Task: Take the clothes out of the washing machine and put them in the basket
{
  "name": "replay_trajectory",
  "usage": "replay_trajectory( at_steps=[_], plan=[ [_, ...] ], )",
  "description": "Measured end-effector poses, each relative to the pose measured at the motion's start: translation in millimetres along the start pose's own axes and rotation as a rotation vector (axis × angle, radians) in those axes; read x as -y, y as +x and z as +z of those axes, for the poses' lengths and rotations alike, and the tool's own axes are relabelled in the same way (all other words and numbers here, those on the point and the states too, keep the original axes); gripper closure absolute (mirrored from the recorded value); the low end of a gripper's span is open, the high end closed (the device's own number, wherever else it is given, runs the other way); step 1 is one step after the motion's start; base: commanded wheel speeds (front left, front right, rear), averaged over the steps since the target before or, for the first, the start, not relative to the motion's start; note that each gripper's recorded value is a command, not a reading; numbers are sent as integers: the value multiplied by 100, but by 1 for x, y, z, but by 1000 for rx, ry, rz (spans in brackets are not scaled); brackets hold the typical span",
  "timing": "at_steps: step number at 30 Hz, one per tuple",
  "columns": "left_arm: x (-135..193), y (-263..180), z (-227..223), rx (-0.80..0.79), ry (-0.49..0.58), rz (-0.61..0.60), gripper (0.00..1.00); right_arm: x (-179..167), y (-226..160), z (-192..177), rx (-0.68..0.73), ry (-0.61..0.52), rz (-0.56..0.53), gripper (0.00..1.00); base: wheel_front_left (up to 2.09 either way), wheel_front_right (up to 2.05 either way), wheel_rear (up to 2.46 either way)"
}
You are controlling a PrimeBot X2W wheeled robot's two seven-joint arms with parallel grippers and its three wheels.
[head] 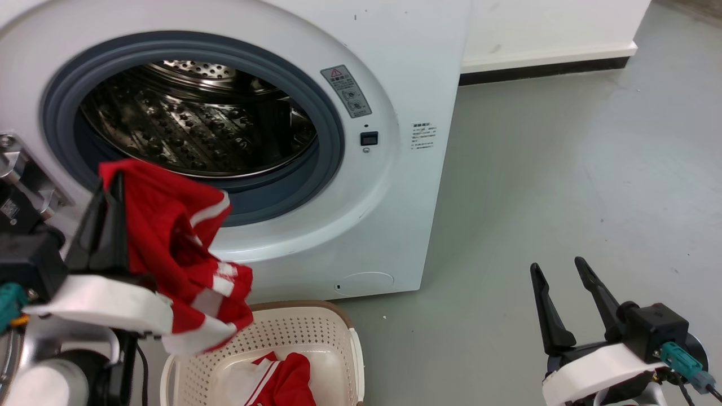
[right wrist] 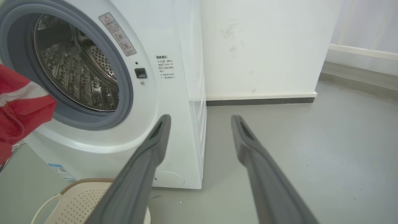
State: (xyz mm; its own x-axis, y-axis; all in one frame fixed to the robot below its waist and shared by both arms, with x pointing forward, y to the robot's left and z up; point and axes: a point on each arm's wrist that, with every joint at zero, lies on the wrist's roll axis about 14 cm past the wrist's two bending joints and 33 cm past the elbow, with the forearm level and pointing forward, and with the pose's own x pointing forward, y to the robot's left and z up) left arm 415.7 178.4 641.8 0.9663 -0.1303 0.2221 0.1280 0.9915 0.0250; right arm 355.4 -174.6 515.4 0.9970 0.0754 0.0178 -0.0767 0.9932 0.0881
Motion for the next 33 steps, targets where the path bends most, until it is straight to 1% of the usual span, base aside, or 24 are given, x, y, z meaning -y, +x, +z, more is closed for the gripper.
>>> replay_trajectory(
  at_steps=[4, 9, 15, 17, 26, 33],
  plan=[
    [0, -22, -24, -85, -37, 30, 100, -7, 2, -1, -8, -6, 22, 0, 0, 0, 0],
    [5, -55, -98, -327, -133, 74, 100, -14, 5, -8, -36, -9, 44, 0, 0, 0, 0],
    [6, -84, -179, -550, -189, 130, 100, -17, 17, -16, -61, -14, 57, 0, 0, 0, 0],
    [5, -91, -203, -611, -187, 140, 100, -16, 22, -17, -61, -15, 56, 0, 0, 0, 0],
    [4, -71, -284, -745, -194, 158, 100, -5, 44, -39, -102, -16, 32, 0, 0, 0, 0],
    [21, -56, -355, -870, -187, 103, 100, 7, 60, -62, -146, -28, 10, 0, 0, 0, 0]
  ],
)
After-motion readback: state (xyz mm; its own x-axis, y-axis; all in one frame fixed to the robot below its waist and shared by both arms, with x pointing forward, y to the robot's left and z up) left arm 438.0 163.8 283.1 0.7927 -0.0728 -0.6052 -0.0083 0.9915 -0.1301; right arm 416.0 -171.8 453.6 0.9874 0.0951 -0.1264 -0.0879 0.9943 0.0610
